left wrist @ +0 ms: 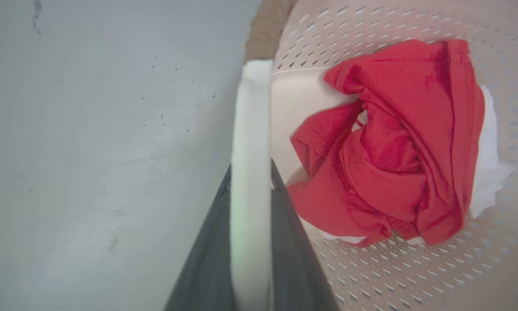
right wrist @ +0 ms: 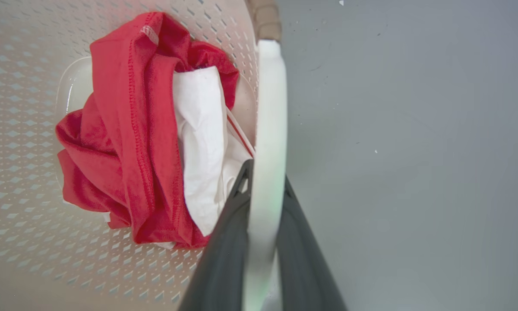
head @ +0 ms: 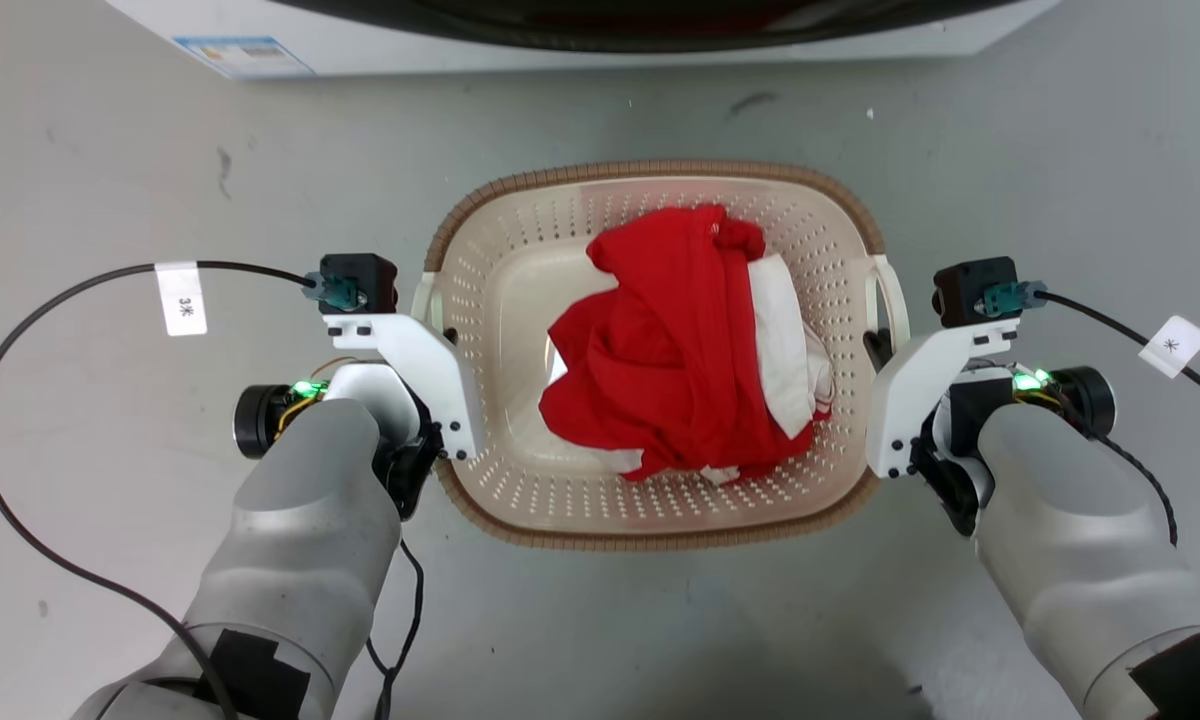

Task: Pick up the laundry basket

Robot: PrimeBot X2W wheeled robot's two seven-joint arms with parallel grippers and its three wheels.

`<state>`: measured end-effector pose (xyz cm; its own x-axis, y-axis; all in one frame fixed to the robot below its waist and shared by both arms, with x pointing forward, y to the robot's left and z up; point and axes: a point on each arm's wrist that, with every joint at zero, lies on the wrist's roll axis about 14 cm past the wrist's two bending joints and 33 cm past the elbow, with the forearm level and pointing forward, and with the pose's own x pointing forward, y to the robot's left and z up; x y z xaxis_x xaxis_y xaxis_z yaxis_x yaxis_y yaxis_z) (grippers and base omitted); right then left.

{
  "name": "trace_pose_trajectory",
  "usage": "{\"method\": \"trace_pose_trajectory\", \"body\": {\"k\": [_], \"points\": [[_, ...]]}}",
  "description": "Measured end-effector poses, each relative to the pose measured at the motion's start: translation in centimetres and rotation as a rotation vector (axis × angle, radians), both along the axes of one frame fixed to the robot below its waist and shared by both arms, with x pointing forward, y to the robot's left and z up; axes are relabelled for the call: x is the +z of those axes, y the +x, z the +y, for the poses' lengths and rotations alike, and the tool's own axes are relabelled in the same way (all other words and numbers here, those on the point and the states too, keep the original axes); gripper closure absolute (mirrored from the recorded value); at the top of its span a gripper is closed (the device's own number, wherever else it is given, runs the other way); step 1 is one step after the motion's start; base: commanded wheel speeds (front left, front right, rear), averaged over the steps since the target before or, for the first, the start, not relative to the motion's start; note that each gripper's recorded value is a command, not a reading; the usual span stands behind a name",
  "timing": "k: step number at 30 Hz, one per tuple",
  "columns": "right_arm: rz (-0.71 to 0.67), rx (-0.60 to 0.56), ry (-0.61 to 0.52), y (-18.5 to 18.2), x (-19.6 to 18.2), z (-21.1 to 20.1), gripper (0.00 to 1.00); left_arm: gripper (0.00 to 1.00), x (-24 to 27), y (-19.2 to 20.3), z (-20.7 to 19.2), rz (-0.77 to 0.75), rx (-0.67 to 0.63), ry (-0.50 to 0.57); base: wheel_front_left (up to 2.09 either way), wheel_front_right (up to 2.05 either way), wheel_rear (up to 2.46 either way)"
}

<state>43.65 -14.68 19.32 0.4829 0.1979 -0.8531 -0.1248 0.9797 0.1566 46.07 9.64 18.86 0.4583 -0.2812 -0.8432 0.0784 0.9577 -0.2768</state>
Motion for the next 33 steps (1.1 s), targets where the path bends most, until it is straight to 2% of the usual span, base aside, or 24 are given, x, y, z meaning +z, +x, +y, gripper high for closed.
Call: {"method": "trace_pose_trajectory", "body": {"k": [23, 33], "points": [[-0.028, 0.023, 0.041, -1.3, 10.7, 1.3, 1.00, 1.00, 11.4, -2.7, 1.6, 0.019, 0.024, -0.019, 0.00, 0.00, 0.00], [0.004, 0.037, 0.052, -2.3, 14.9, 2.0, 1.00, 1.00, 15.8, -3.8, 2.5, 0.047, 0.041, 0.020, 0.00, 0.00, 0.00]]}}
